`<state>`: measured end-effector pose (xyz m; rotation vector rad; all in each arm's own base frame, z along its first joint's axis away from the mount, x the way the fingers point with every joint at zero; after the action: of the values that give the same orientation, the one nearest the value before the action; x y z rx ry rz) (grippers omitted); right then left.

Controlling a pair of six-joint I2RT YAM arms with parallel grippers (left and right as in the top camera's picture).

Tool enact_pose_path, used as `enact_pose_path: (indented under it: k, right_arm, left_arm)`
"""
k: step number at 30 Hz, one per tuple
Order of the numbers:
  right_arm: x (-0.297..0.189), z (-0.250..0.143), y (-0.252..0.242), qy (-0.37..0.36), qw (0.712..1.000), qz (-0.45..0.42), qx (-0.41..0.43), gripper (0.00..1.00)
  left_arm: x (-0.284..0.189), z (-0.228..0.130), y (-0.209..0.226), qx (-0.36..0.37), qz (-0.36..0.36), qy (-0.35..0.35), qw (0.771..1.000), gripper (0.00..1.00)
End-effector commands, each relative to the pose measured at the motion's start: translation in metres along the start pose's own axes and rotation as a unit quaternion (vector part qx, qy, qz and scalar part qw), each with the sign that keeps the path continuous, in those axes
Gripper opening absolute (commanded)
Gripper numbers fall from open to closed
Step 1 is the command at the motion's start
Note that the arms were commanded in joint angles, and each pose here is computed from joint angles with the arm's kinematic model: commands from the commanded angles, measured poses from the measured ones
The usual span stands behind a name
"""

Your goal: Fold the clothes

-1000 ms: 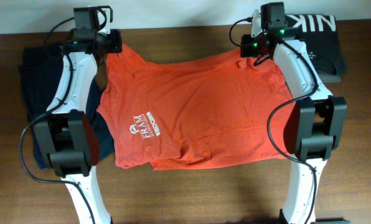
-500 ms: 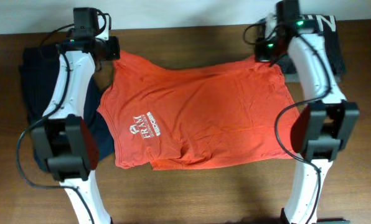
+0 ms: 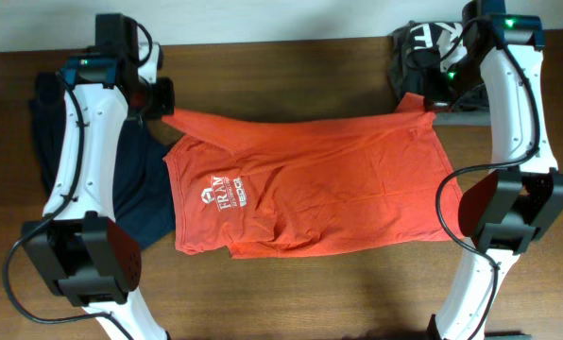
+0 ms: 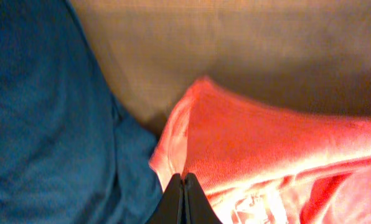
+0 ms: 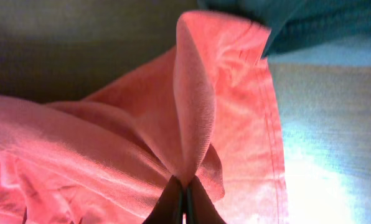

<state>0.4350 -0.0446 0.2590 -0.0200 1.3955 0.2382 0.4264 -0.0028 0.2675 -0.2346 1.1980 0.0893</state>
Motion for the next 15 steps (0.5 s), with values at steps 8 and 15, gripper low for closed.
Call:
enact_pose_path:
  k: [8, 15]
  right_arm:
    - [-0.006, -0.014, -0.017, 0.026, 0.999, -0.003, 0.021, 0.19]
    - [-0.053, -0.03, -0.011, -0.02, 0.999, 0.018, 0.031, 0.19]
  left_arm:
    - [0.037, -0.04, 0.008, -0.005, 0.009, 0.105, 0.994, 0.22]
    - [-0.007, -0.034, 0.001, -0.005, -0.018, 0.081, 0.997, 0.44]
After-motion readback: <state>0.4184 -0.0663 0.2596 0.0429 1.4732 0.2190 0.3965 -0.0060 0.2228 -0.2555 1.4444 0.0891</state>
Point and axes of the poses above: each gripper's point midway between its finger pads, its own x axis out along the fingers, its own y axis along the line the jaws close on, z = x × y, the point moved 10 cm from there along -x, back along the fingers, and after that the axes turned 13 degrees about -x, right-handed, at the moved point
